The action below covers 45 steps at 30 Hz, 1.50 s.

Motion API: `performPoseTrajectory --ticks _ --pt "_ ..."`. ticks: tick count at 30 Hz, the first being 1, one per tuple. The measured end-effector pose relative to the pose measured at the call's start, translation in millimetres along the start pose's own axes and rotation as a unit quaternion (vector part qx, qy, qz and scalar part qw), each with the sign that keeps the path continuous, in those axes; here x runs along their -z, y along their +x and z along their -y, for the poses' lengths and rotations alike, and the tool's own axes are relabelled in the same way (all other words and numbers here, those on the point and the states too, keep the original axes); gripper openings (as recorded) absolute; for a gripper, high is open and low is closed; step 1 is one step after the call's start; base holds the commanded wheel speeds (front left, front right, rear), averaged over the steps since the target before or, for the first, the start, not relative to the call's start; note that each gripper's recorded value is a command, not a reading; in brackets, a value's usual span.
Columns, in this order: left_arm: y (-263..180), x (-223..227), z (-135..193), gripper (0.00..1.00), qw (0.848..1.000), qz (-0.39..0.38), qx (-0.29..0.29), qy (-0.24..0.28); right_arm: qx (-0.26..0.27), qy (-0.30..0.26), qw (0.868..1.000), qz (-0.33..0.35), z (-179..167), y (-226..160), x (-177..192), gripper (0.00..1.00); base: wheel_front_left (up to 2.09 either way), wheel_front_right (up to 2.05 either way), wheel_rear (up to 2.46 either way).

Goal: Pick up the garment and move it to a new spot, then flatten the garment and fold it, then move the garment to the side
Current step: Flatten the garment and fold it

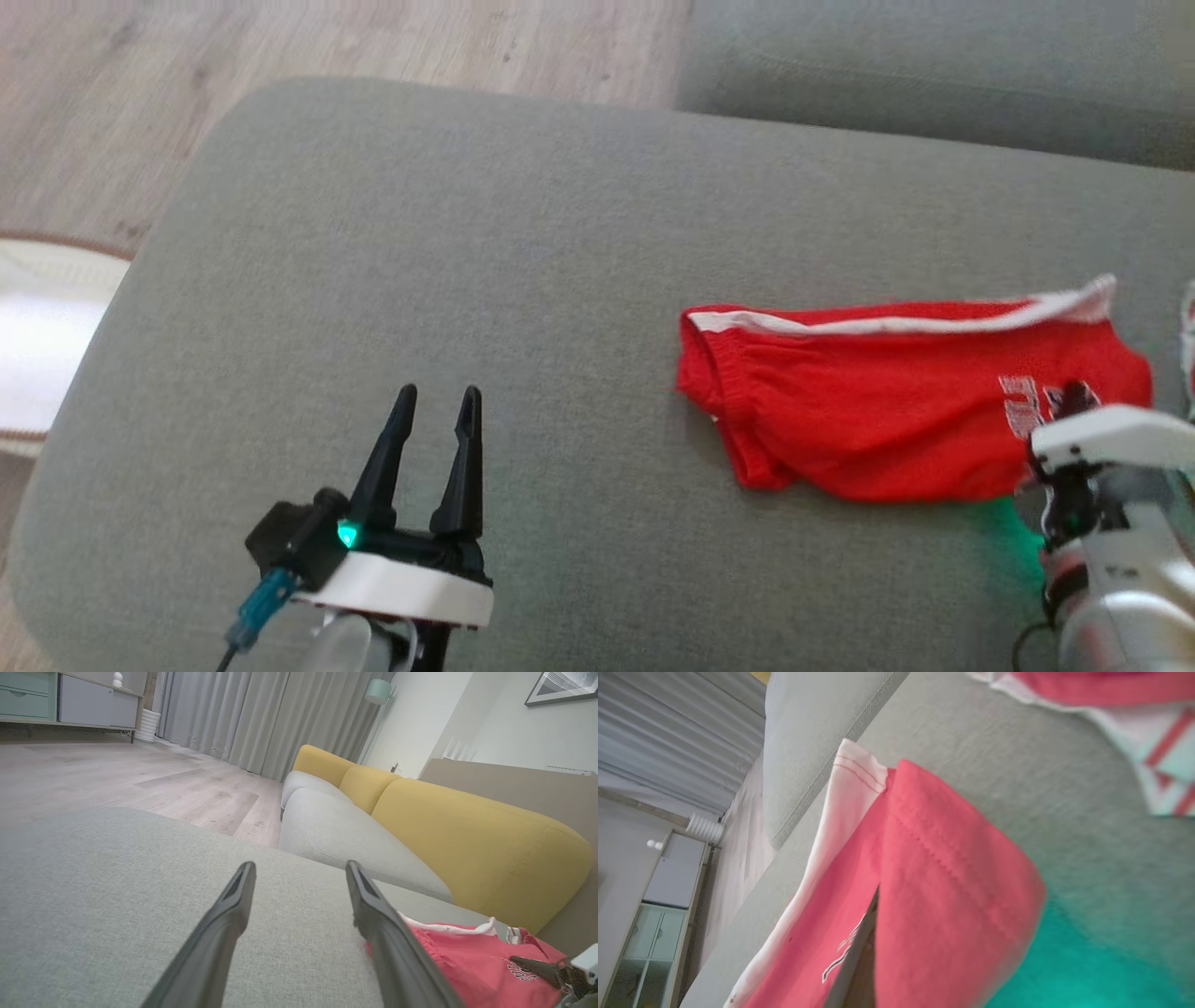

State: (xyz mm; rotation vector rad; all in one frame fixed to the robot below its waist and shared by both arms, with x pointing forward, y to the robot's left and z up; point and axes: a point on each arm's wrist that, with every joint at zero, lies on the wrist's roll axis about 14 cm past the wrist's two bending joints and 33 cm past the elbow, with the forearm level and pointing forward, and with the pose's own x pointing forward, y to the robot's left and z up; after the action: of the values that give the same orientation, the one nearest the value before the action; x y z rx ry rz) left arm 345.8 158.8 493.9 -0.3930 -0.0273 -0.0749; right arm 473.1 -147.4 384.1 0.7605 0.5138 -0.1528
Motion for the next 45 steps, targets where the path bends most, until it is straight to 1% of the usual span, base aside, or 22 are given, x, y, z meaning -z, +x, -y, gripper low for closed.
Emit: performPoseTrajectory --ticks 4,7,12,18,24,27,34,36,37,43,45 --pt "-2.7 0.9 8.5 1.00 1.000 0.000 0.013 -0.003 0.024 0.020 0.999 0.031 24.6 -17.2 -8.5 0.00 0.00 0.00 0.00" --pt "-4.5 3.8 15.8 1.00 1.000 -0.003 0.025 -0.004 0.033 0.030 0.998 0.043 36.5 -29.3 -9.2 0.00 0.00 0.00 0.00" --pt "-5.3 12.0 28.3 1.00 0.999 -0.017 0.049 0.002 0.035 0.035 0.997 0.063 46.4 -42.9 -12.0 0.00 0.00 0.00 0.00" --pt "-5.3 20.4 34.9 1.00 0.998 -0.030 0.060 0.002 0.028 0.034 0.997 0.068 46.3 -43.2 -11.3 0.00 0.00 0.00 0.00" --pt "-8.6 20.6 33.1 1.00 0.998 -0.033 0.061 0.008 0.003 0.033 0.997 0.074 28.2 -40.2 -14.9 0.00 0.00 0.00 0.00" --pt "-10.1 17.9 30.8 1.00 0.998 -0.029 0.058 0.009 -0.017 0.030 0.996 0.077 13.9 -39.2 -17.5 0.00 0.00 0.00 0.00" --pt "-16.2 10.7 26.7 1.00 0.999 -0.017 0.050 0.009 -0.121 0.026 0.989 0.076 -56.2 -44.6 -17.5 0.00 0.00 0.00 0.00" --pt "-18.4 9.4 25.0 1.00 0.999 -0.014 0.048 0.010 -0.145 0.020 0.987 0.068 -70.3 -49.5 -10.4 0.00 0.00 0.00 0.00" --pt "-18.4 9.4 25.0 1.00 0.999 -0.014 0.048 0.010 -0.145 0.020 0.987 0.068 -70.3 -49.5 -10.4 0.00 0.00 0.00 0.00" --pt "-25.3 3.6 16.1 1.00 0.999 -0.007 0.038 0.018 -0.192 0.001 0.981 0.031 -96.8 -61.1 19.7 0.00 0.00 0.00 0.00" --pt "-28.5 1.6 12.3 1.00 0.999 -0.003 0.032 0.019 -0.213 -0.003 0.977 0.012 -111.4 -65.0 33.2 0.00 0.00 0.00 0.00"
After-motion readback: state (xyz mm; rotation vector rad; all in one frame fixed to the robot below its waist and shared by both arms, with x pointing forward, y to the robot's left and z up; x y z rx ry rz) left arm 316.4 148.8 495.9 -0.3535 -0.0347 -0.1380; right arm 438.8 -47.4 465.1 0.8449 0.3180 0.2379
